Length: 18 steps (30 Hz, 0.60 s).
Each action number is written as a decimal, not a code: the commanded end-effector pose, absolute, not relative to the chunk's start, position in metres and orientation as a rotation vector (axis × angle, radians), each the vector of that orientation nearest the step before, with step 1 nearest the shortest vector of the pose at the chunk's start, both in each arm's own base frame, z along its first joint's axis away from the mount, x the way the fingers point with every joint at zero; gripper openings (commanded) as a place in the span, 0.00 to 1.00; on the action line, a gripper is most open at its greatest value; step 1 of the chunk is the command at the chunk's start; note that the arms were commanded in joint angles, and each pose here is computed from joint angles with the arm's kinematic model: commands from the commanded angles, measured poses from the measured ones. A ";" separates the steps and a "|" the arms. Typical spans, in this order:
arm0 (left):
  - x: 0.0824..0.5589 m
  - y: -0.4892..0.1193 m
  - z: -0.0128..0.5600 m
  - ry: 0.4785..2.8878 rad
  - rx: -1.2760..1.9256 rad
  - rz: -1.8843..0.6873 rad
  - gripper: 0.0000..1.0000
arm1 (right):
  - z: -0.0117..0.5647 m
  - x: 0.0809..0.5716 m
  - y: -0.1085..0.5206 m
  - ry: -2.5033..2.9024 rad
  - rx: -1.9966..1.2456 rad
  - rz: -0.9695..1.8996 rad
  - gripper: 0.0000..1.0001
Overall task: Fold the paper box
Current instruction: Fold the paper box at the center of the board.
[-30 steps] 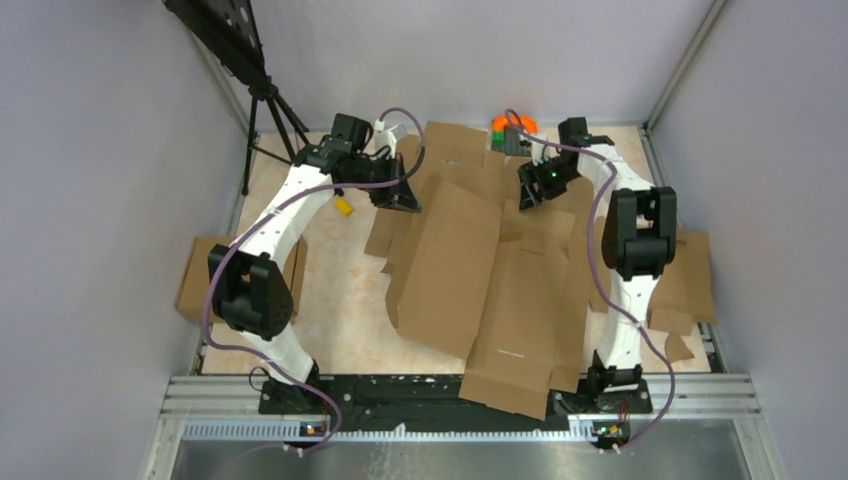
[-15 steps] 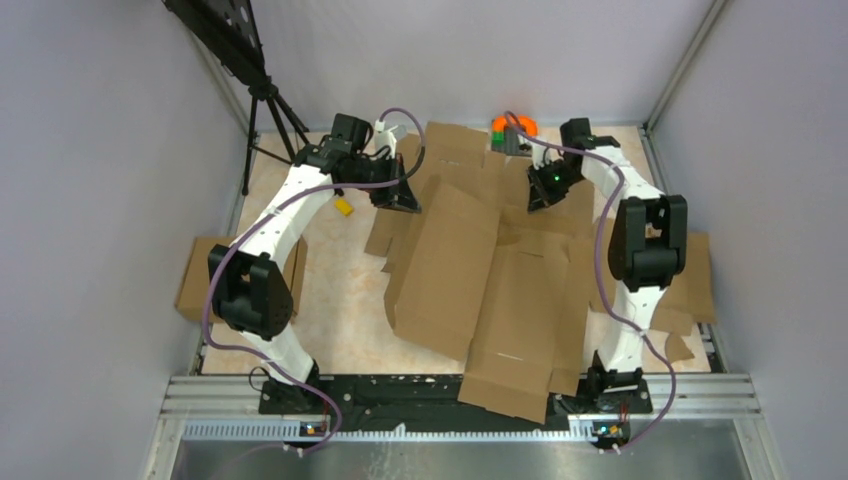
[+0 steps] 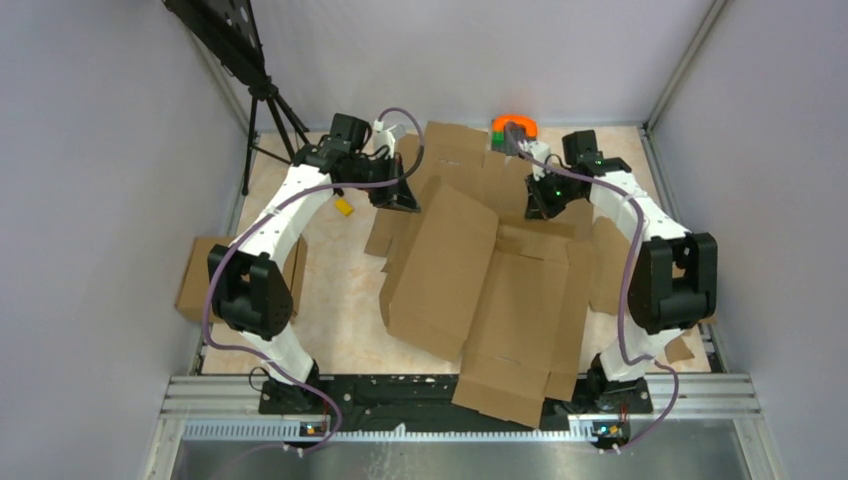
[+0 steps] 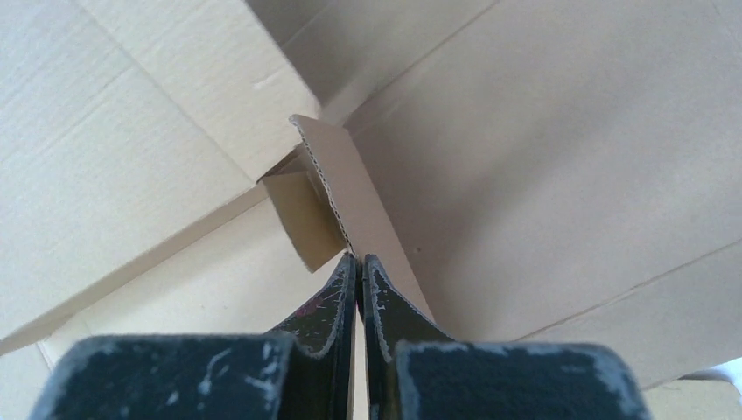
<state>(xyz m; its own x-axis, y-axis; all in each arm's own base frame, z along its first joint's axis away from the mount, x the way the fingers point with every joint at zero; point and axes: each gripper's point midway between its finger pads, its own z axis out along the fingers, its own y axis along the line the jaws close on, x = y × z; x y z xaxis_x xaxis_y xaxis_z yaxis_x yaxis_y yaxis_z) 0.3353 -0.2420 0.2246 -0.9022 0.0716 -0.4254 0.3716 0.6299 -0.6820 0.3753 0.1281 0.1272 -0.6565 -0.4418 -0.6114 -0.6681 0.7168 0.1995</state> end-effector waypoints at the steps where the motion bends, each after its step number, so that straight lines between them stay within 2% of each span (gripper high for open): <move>1: 0.340 -0.244 0.231 2.452 0.369 -1.200 0.00 | 0.158 0.374 0.154 2.219 -0.862 0.578 0.00; 18: 0.359 -0.205 0.270 2.348 0.209 -1.166 0.00 | 0.191 0.376 0.208 1.862 -0.908 0.609 0.00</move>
